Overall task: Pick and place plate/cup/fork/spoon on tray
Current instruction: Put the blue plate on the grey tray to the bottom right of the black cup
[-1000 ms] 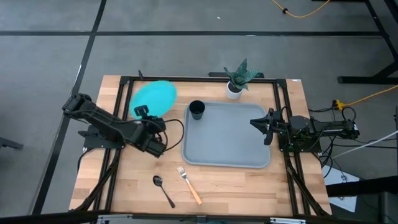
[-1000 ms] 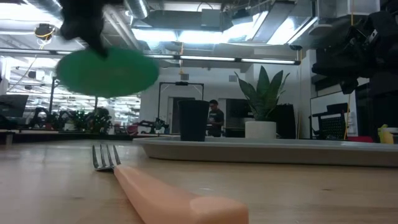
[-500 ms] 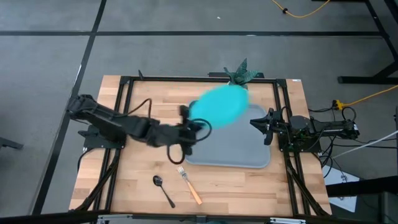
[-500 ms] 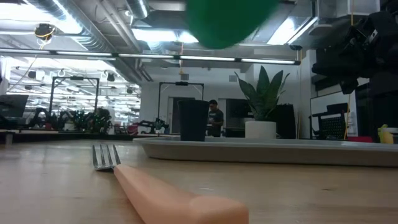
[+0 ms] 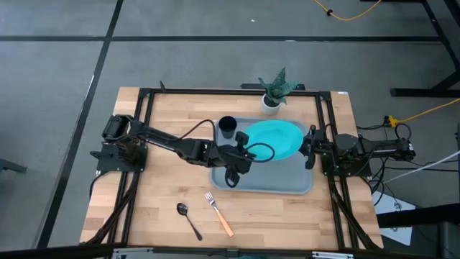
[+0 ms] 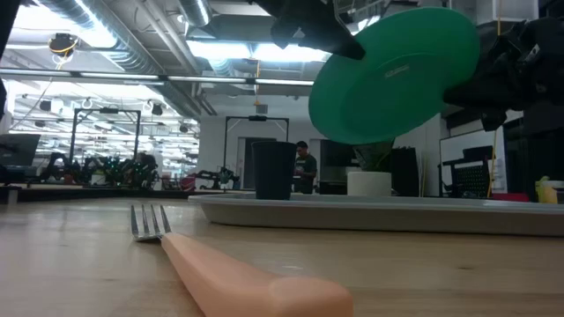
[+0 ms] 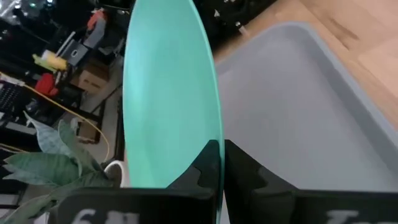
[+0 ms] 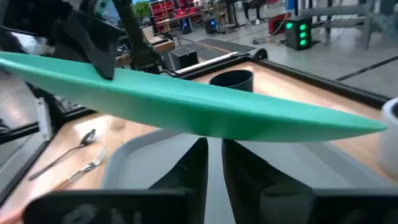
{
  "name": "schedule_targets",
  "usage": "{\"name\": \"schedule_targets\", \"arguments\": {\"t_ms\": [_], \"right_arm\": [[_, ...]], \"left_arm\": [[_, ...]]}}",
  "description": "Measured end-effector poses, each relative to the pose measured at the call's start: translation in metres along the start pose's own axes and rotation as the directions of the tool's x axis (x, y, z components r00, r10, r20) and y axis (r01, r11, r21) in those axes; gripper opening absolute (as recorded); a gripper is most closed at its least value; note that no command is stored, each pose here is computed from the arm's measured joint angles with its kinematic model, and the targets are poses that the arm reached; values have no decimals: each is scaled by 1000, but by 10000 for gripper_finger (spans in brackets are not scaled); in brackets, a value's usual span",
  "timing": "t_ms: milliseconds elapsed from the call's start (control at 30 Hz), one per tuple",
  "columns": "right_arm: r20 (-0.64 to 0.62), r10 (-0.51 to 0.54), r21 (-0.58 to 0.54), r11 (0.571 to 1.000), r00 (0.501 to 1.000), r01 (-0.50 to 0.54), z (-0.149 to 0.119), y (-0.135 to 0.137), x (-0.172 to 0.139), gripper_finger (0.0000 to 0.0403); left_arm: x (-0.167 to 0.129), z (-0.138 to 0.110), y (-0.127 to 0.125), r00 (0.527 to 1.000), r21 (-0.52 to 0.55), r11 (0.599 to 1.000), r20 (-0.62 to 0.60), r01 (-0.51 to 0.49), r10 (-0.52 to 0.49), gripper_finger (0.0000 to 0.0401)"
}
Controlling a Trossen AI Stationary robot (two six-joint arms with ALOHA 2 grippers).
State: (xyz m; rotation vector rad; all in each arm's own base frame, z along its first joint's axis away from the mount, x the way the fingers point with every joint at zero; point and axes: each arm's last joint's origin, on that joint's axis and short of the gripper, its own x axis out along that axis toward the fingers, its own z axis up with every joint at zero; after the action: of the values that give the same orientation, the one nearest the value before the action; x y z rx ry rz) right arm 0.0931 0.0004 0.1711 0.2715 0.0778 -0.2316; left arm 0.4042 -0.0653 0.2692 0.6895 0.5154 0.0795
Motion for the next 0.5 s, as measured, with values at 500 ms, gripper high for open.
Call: {"name": "schedule_targets", "arguments": {"t_ms": [500], "right_arm": [[70,517,-50,856,853,-515,54,24,-25,53]], "left_arm": [[9,-13,0,995,-64,995,-49,78,-82,0]]}}
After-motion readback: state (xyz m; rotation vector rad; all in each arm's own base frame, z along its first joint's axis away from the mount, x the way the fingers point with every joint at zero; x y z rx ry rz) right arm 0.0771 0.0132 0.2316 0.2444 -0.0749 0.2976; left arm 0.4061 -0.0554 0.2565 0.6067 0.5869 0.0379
